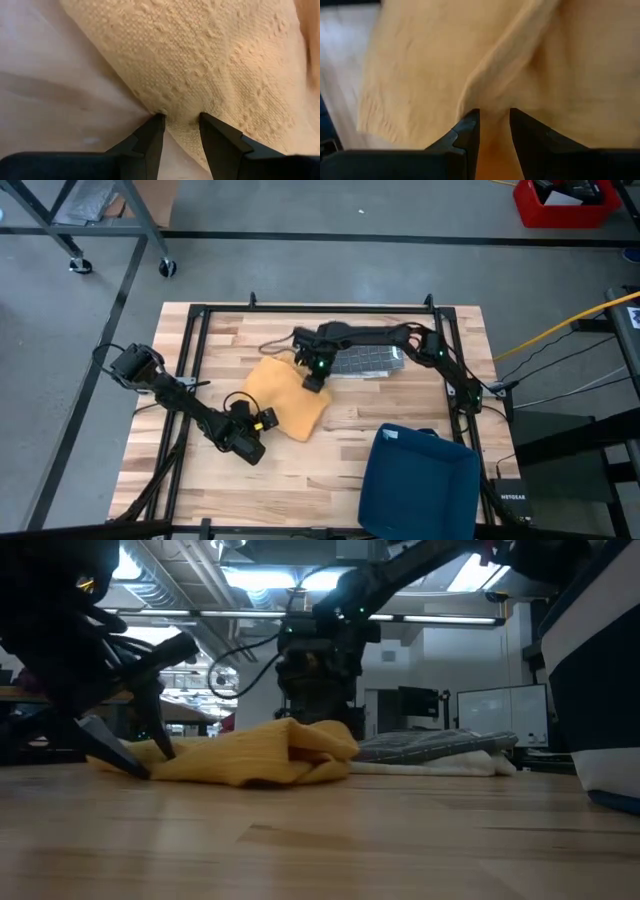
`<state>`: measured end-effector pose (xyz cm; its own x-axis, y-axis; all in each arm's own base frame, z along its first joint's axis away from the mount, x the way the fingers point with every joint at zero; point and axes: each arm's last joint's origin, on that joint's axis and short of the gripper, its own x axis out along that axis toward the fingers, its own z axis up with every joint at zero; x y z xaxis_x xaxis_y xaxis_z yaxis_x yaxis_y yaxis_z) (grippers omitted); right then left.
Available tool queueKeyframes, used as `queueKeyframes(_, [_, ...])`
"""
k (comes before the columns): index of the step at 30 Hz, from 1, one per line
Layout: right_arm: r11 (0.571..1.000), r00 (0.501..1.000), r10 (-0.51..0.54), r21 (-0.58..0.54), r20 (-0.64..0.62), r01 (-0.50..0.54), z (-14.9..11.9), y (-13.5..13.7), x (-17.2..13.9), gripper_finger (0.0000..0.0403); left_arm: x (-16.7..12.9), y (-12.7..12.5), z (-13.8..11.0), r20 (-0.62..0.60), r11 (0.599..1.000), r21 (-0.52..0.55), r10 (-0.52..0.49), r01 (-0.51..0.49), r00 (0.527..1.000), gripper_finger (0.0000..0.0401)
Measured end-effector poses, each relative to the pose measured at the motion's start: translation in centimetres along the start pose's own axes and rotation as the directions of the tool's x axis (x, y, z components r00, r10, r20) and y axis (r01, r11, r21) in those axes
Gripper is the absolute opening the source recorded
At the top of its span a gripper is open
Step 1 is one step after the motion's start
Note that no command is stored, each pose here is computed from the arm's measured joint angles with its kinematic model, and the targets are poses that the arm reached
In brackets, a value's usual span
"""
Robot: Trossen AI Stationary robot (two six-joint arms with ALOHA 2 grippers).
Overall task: Fold towel
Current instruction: Stack the yellow kitchen towel onto the gray kitchen towel
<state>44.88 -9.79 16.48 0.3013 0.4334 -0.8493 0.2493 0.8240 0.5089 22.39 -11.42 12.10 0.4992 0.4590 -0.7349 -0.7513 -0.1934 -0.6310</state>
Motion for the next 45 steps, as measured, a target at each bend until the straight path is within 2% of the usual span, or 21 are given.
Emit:
queueKeyframes(6, [0.993, 0.999, 0.014, -0.117, -0.051, -0.020, -1.0, 4.2, 2.4, 0.0111, -0.5, 0.9, 0.5, 0.052, 0.993, 0.104, 0.048, -0.053, 0.997, 0.0123])
queueKeyframes(11, [0.982, 0.997, 0.019, -0.187, -0.076, -0.033, -1.7, 6.4, 3.5, 0.0111, -1.8, 1.8, 0.9, 0.067, 0.975, 0.204, 0.079, -0.092, 0.995, 0.0123])
queueKeyframes(17, [0.990, 0.997, 0.032, -0.133, -0.070, -0.041, -2.1, 8.1, 4.4, 0.0111, -4.4, 2.9, 1.8, 0.073, 0.937, 0.329, 0.100, -0.119, 0.992, 0.0123])
queueKeyframes(23, [0.995, 0.997, 0.055, -0.085, -0.052, -0.059, -2.4, 10.1, 5.4, 0.0111, -7.0, 3.7, 3.0, 0.065, 0.896, 0.431, 0.087, -0.106, 0.994, 0.0123])
queueKeyframes(30, [0.994, 0.995, 0.087, -0.069, -0.055, -0.091, -3.1, 12.2, 6.3, 0.0111, -8.7, 4.5, 2.6, -0.024, 0.881, 0.472, 0.050, -0.033, 0.998, 0.0123])
queueKeyframes(38, [0.968, 0.965, 0.248, 0.051, -0.079, -0.245, -2.7, 12.6, 6.1, 0.0110, -9.4, 4.5, 0.5, -0.200, 0.895, 0.433, -0.020, 0.107, 0.980, 0.0123])
queueKeyframes(42, [0.948, 0.944, 0.318, 0.036, -0.089, -0.316, -2.6, 13.3, 6.2, 0.0110, -9.4, 3.9, -0.5, -0.249, 0.882, 0.425, -0.103, 0.204, 0.963, 0.0123])
queueKeyframes(45, [0.919, 0.910, 0.394, 0.025, -0.129, -0.394, -2.8, 13.8, 6.2, 0.0110, -9.0, 3.3, -1.2, -0.246, 0.876, 0.407, -0.167, 0.258, 0.955, 0.0123])
